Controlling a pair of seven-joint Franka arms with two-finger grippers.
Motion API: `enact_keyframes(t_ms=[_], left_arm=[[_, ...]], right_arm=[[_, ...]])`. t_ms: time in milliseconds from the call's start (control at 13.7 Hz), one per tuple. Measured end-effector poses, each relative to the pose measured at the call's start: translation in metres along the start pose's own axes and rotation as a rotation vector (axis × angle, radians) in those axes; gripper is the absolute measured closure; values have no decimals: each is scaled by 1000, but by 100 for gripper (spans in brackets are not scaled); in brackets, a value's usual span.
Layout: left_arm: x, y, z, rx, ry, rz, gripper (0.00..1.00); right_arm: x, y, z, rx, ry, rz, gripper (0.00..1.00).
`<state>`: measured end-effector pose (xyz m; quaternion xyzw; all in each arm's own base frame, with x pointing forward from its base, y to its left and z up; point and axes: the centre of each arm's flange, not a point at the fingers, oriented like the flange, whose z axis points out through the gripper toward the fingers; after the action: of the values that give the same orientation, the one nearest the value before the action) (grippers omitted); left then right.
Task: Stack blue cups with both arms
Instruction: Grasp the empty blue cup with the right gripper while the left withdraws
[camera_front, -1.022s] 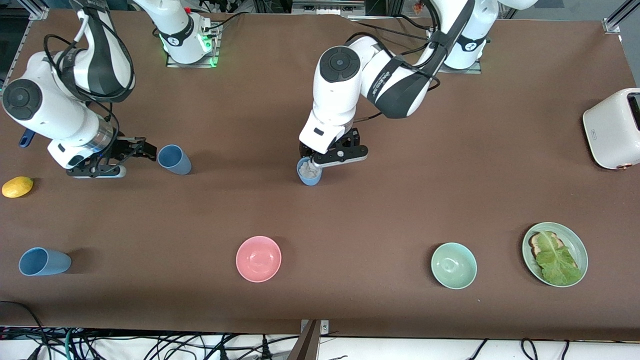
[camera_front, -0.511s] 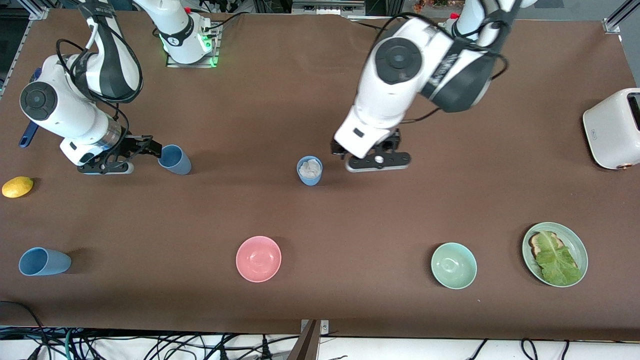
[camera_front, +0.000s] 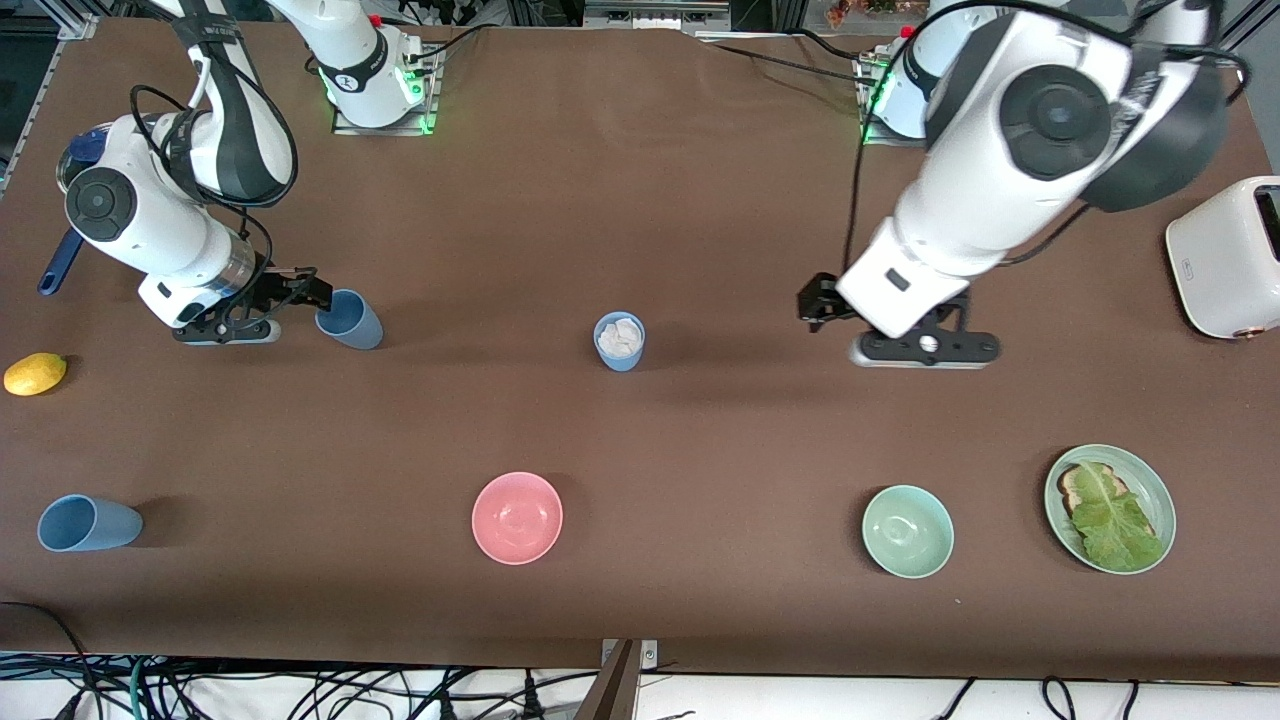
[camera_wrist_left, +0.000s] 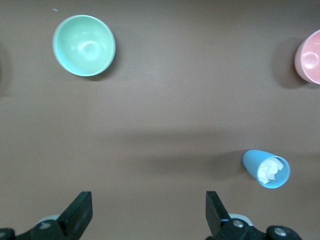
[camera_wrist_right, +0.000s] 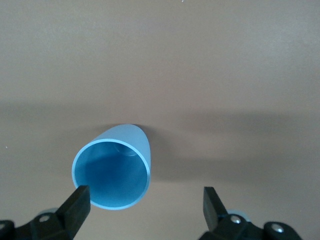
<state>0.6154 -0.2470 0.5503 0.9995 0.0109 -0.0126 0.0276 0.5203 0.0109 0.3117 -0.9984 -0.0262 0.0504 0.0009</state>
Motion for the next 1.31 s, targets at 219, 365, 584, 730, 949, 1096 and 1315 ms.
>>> enact_keyframes(t_ms=[219,365,584,730,949,1096,1315], left_arm=[[1,-28,-19,51,25,-20,0],[6,-57,-30,62,42,-62,0],[18,-117,-45,58,61,-153,0],[23,-154,-52,57,70,-204,0],[22,-181,-62,43,80,-233,0],[18,-195,-71,23,83,-186,0],[4,-211,-76,16,70,-104,0]], right_arm=[[1,0,14,0,-13,-10,0],[2,1,23,1,-23,-20,0],[6,2,29,0,-8,-29,0],[10,5,37,-1,10,-39,1],[12,15,52,-2,12,-41,8],[13,15,55,-1,9,-44,15],[13,14,54,-1,12,-46,49]])
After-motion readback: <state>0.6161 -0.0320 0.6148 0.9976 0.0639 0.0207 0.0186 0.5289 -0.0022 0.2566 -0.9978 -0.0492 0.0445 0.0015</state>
